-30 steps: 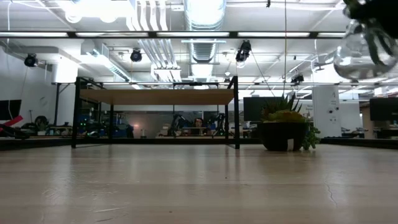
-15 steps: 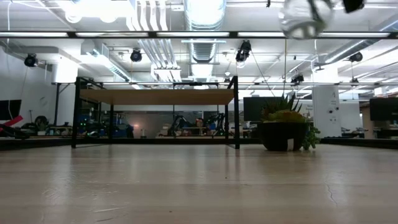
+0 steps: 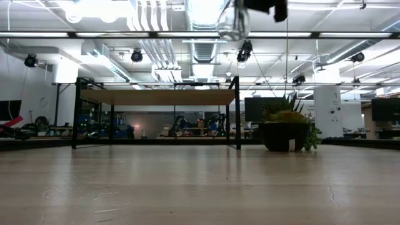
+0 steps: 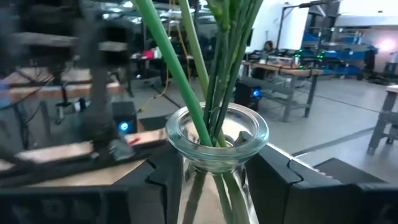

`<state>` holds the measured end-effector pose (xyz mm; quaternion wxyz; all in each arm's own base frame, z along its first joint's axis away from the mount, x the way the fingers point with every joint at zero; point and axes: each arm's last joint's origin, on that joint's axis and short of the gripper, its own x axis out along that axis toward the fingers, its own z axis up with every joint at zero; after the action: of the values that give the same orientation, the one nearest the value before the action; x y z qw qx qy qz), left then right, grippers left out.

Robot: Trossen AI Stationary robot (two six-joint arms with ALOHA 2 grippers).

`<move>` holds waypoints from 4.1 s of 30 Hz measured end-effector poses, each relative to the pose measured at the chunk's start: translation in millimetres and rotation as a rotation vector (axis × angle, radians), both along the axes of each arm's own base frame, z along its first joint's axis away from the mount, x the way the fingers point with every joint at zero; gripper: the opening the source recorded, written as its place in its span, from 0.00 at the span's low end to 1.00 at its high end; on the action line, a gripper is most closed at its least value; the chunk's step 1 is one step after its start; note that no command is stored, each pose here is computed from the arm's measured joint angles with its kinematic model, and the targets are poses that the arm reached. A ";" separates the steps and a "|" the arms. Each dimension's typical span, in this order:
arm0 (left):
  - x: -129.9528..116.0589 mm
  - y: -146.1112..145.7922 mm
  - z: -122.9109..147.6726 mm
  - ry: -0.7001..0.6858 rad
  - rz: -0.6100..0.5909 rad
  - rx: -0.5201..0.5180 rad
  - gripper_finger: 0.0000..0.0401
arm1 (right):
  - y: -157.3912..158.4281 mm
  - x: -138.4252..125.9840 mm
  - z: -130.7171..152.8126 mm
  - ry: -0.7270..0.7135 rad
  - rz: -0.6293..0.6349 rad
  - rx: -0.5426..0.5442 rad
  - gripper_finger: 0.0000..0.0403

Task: Pick and place flowers into a vace then onto a shelf
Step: Put the right transparent flower vase on the shelf, then put the transparent flower vase on the shelf

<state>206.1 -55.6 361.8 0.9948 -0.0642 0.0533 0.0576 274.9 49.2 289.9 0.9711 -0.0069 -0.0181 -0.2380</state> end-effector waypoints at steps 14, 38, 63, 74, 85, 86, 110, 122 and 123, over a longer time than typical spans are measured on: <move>-1.7 0.5 0.6 0.001 -0.001 0.008 0.44 | -108.3 46.5 -7.7 0.037 -0.023 -0.003 0.32; -1.5 0.4 -2.2 0.014 -0.001 0.012 0.44 | -162.8 64.5 -44.2 0.051 -0.153 0.160 0.34; -1.5 0.4 -2.3 0.014 -0.001 0.012 0.44 | -164.0 63.3 -51.1 0.114 -0.115 0.201 0.49; -1.5 0.4 -2.3 0.014 -0.001 0.012 0.44 | -152.9 46.9 -29.2 0.174 -0.082 0.184 0.65; -1.5 0.4 -2.3 0.014 -0.002 0.013 0.44 | -97.2 -13.9 -28.2 0.358 0.051 0.171 0.64; -1.5 0.4 -2.4 0.016 -0.002 0.018 0.44 | -88.1 -22.4 -32.9 0.360 0.084 0.166 0.63; -0.8 0.5 -3.6 0.026 0.005 0.035 0.44 | -18.9 -163.7 -100.4 -0.037 0.691 0.009 0.43; -1.2 3.2 -3.6 0.025 0.096 0.048 0.44 | -28.0 -166.9 -104.3 0.007 0.574 -0.121 0.23; -1.3 3.2 -4.2 0.030 0.096 0.050 0.44 | -30.2 -167.1 -104.9 0.016 0.534 -0.124 0.19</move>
<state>204.8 -52.4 357.6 0.9913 -0.0412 0.0638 0.1077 107.9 18.9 185.0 0.9973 -0.0631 -0.0260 0.0281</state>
